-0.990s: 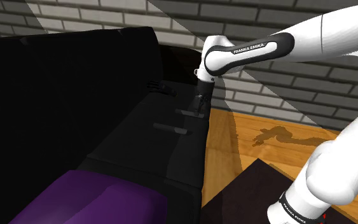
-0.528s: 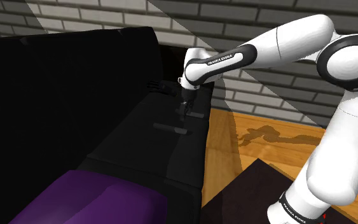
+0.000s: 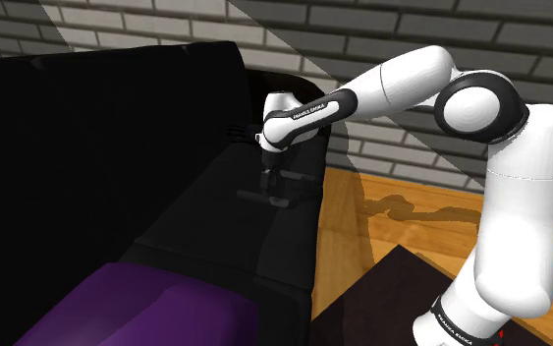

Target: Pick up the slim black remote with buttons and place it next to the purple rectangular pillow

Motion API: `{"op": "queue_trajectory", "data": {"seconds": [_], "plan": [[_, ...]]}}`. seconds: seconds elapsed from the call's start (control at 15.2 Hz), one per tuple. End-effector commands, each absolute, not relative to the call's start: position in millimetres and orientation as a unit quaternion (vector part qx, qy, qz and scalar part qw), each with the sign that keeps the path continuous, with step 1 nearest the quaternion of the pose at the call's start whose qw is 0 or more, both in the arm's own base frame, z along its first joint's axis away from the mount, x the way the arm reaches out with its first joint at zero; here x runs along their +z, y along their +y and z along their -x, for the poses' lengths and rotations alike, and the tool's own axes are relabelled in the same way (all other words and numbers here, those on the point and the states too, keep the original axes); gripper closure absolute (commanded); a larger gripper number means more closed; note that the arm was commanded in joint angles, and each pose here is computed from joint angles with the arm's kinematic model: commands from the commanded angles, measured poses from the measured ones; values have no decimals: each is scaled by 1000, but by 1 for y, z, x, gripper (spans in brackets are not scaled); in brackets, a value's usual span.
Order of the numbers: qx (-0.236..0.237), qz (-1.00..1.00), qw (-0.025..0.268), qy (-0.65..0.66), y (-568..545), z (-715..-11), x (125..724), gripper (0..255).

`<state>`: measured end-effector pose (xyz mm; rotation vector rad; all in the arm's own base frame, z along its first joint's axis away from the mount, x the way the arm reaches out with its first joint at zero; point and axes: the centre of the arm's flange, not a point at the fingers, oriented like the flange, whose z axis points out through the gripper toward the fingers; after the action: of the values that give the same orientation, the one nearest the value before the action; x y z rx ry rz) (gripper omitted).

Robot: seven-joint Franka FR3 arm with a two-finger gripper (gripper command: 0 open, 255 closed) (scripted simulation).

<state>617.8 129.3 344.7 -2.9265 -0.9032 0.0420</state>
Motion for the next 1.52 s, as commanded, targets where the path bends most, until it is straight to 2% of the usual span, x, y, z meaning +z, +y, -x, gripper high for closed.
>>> {"op": "queue_trajectory", "data": {"seconds": [0.0, 0.26, 0.73, 0.79, 1.45], "plan": [[14, 954, 39, -296, 131, -618, 333, 0], [14, 954, 39, -296, 132, -617, 315, 0], [14, 954, 39, -296, 132, -617, 315, 0], [14, 954, 39, -296, 132, -617, 315, 255], [14, 954, 39, -296, 132, -617, 320, 255]]}}
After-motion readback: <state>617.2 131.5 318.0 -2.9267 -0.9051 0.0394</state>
